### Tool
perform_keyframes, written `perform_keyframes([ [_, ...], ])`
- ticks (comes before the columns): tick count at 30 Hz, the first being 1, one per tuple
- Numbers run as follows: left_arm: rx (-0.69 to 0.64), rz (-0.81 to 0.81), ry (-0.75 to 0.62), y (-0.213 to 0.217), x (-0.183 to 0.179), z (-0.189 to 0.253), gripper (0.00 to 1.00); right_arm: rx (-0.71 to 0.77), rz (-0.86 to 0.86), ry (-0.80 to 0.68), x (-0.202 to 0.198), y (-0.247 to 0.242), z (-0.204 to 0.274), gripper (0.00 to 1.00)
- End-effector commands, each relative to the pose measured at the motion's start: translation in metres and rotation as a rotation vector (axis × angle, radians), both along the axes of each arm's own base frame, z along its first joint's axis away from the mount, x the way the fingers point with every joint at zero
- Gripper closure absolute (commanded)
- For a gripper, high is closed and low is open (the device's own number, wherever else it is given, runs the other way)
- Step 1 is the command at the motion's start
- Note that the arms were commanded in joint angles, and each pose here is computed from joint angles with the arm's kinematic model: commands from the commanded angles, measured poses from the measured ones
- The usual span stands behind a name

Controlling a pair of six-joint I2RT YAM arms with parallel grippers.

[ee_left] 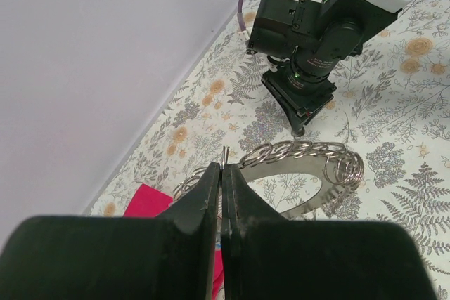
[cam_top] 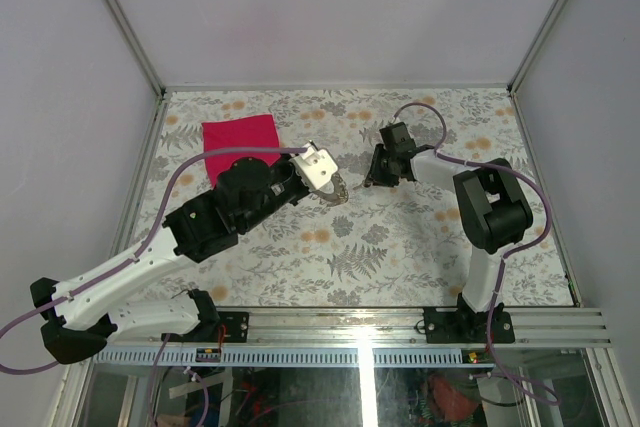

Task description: Put the keys on the keyring

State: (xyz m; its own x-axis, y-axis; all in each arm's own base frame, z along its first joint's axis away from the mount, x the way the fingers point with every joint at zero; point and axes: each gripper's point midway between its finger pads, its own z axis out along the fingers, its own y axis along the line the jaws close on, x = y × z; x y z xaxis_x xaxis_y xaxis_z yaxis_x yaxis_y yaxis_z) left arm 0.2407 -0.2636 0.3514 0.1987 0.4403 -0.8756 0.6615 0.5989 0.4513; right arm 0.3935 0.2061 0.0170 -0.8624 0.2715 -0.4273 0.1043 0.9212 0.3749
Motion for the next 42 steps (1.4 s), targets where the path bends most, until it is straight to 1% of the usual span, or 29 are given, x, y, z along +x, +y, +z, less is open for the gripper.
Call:
perform_keyframes([
  [1,-0.086,0.001,-0.049,0.002,0.0,0.03,1.0,0.005,-0.03,-0.01,0.002,-0.004,0.003,0.69],
  [5,-0.086,0.0,-0.047,0.001,0.0,0.029,1.0,0.003,-0.031,-0.014,0.002,-0.005,0.003,0.78],
  [8,-0.083,-0.006,-0.044,0.0,-0.001,0.028,1.0,0.005,-0.02,-0.018,0.002,-0.004,0.005,0.93],
  [12,-0.084,-0.013,-0.039,-0.001,-0.002,0.03,1.0,-0.002,0.021,-0.081,0.008,-0.004,0.023,1.0],
  [15,-0.083,-0.013,-0.037,-0.001,-0.002,0.03,1.0,-0.045,0.084,-0.169,0.012,-0.01,0.049,1.0],
  [19,-0.086,-0.025,-0.029,-0.004,-0.003,0.03,1.0,-0.114,0.232,-0.273,0.005,-0.017,0.083,1.0],
  [21,-0.089,-0.032,-0.028,-0.005,-0.004,0.031,1.0,-0.143,0.324,-0.311,-0.006,-0.019,0.098,1.0],
  [24,-0.089,-0.035,-0.025,-0.006,-0.004,0.03,1.0,-0.146,0.509,-0.343,-0.031,-0.016,0.115,1.0],
  [25,-0.091,-0.033,-0.027,-0.005,-0.004,0.032,1.0,-0.144,0.556,-0.351,-0.038,-0.015,0.117,1.0],
  [28,-0.094,-0.029,-0.027,-0.005,-0.003,0.033,1.0,-0.142,0.661,-0.438,-0.057,-0.016,0.144,1.0],
  [30,-0.102,-0.031,-0.026,-0.005,-0.004,0.034,1.0,-0.134,0.683,-0.526,-0.064,-0.015,0.167,1.0],
  [35,-0.127,-0.068,-0.009,-0.012,-0.009,0.039,1.0,-0.108,0.72,-0.803,-0.077,-0.012,0.232,1.0],
  [37,-0.142,-0.08,-0.01,-0.014,-0.01,0.043,1.0,-0.086,0.761,-0.859,-0.088,-0.008,0.258,1.0],
  [42,-0.169,-0.106,-0.03,-0.021,-0.01,0.054,1.0,-0.024,0.854,-0.914,-0.118,-0.003,0.3,1.0],
])
